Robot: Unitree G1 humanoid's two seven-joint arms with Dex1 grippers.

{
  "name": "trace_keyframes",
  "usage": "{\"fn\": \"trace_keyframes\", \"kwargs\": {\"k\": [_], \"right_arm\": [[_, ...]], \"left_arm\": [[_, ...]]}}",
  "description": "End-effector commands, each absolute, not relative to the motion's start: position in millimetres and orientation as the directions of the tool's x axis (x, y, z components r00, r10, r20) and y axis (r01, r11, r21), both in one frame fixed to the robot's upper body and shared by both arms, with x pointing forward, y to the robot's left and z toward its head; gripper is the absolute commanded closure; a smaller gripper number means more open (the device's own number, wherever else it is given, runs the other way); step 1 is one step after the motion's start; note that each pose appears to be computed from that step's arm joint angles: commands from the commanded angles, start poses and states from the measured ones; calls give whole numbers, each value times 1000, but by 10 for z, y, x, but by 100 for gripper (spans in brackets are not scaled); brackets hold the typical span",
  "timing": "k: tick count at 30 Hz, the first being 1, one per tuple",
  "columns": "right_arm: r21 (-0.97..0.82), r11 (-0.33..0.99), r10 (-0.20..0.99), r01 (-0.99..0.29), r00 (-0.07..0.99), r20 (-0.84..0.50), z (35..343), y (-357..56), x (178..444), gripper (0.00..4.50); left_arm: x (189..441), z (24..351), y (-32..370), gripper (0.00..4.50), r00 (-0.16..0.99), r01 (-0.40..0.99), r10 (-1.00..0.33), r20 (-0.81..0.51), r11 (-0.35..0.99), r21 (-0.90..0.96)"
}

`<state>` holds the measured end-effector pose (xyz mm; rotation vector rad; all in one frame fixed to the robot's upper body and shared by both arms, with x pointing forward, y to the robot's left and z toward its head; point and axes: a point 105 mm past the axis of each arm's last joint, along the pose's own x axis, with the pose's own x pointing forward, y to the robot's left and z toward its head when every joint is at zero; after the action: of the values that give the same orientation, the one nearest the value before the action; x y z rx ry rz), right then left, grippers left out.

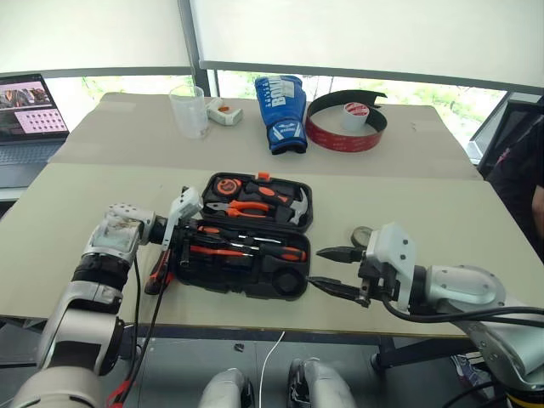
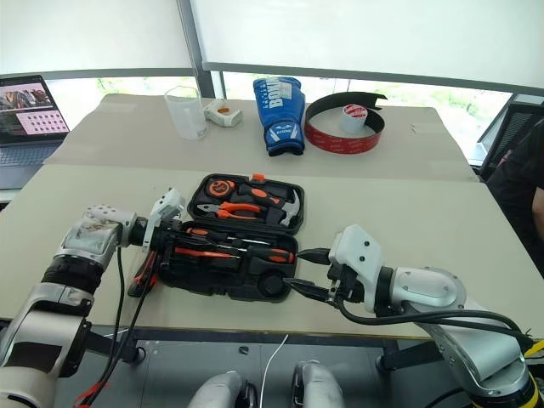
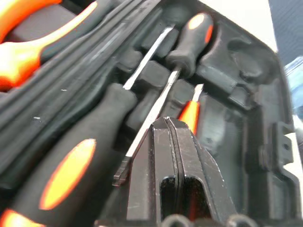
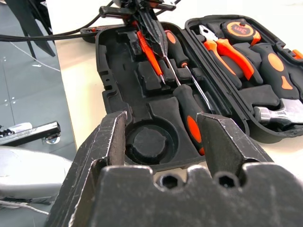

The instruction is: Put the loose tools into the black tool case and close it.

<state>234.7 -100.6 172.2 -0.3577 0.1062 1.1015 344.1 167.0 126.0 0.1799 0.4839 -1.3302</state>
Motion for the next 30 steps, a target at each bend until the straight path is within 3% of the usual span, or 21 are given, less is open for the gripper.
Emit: {"fn": "trace_keyframes", "kwargs": {"k": [1, 19, 24, 27, 30], "right_arm": [[-271, 389, 862, -881, 451, -230, 1826, -968, 2311, 120], [-253, 388, 870, -886, 443, -218, 1859, -948, 2339, 120], [-262, 371, 879, -891, 428, -209, 1890, -920, 2365, 120], [-283, 330, 899, -901, 391, -198, 1958, -876, 2393, 120], [-280, 274, 927, -920, 330, -177, 2060, -837, 2429, 120]], "left_arm": [[3418, 1283, 1674, 446, 160, 967, -883, -442, 230, -109], [3303, 1062, 1895, 446, 223, 963, -839, -496, 268, -21], [3407, 1387, 1920, 446, 327, 940, -853, -406, 338, 46], [3300, 1696, 2024, 446, 394, 917, -853, -342, 391, 80], [3069, 1877, 2224, 374, 495, 865, -811, -312, 493, 92]]}}
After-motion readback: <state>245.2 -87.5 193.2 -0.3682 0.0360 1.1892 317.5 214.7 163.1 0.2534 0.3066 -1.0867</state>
